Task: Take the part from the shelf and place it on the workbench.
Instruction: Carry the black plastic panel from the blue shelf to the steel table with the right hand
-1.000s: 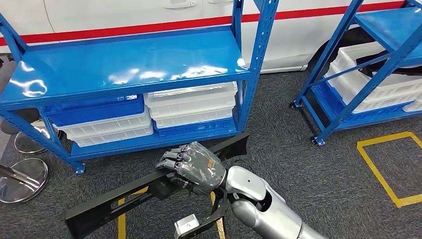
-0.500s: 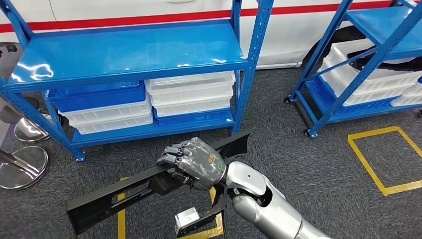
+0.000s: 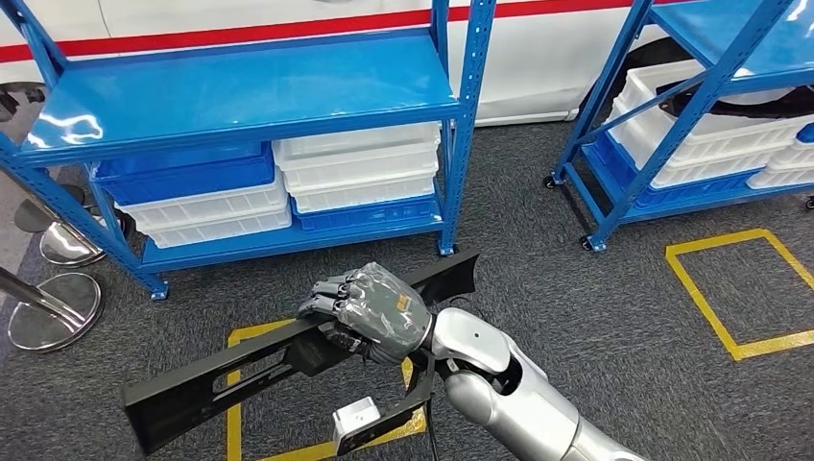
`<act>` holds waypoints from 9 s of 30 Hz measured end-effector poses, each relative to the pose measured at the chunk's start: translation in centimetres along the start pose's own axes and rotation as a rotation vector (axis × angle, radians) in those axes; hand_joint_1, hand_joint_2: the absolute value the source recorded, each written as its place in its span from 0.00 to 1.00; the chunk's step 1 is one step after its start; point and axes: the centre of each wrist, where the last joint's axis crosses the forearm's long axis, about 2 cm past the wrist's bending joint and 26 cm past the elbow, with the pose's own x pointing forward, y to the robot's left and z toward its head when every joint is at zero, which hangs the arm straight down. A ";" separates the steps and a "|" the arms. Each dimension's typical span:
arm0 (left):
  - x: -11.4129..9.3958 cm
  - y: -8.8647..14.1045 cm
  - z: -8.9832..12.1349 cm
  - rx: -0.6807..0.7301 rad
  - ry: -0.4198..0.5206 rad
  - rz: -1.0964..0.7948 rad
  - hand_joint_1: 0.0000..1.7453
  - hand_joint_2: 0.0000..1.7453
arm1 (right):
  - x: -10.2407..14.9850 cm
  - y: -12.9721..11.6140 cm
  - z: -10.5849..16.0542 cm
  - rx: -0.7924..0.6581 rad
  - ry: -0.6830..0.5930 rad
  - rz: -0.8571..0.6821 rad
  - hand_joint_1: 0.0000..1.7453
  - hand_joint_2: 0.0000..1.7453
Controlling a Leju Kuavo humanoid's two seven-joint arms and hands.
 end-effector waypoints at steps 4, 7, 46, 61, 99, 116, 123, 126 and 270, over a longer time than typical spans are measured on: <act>0.2 0.3 0.4 0.002 -0.010 0.035 0.00 0.00 | 1.1 0.5 -1.7 0.016 -0.021 -0.024 1.00 1.00; -0.1 0.6 0.8 0.022 -0.006 0.089 0.00 0.00 | 2.0 0.9 -3.2 0.016 -0.039 -0.039 1.00 1.00; -0.3 -2.1 2.2 0.050 0.053 -0.131 0.00 0.00 | 4.0 3.2 -6.2 0.052 -0.086 -0.074 1.00 1.00; 1.2 -1.0 0.7 0.047 0.013 -0.236 0.00 0.00 | -0.8 0.3 -1.6 0.018 -0.046 -0.026 1.00 1.00; 0.5 -0.2 0.9 0.056 0.021 -0.193 0.00 0.00 | -2.1 -1.4 -0.1 -0.004 -0.005 0.024 1.00 1.00; 0.4 -0.2 1.0 0.052 0.019 -0.179 0.00 0.00 | -2.6 -1.3 1.1 0.007 0.022 0.032 1.00 1.00; 0.3 -0.2 1.0 0.053 0.020 -0.177 0.00 0.00 | -2.6 -1.4 1.1 0.007 0.023 0.032 1.00 1.00; 0.4 -0.2 1.0 0.057 0.026 -0.185 0.00 0.00 | -2.6 -1.4 1.1 0.007 0.022 0.033 1.00 1.00; 3.9 -2.9 -4.2 0.019 0.013 -0.332 0.00 0.00 | -2.4 -2.8 -5.2 0.030 -0.036 0.030 1.00 1.00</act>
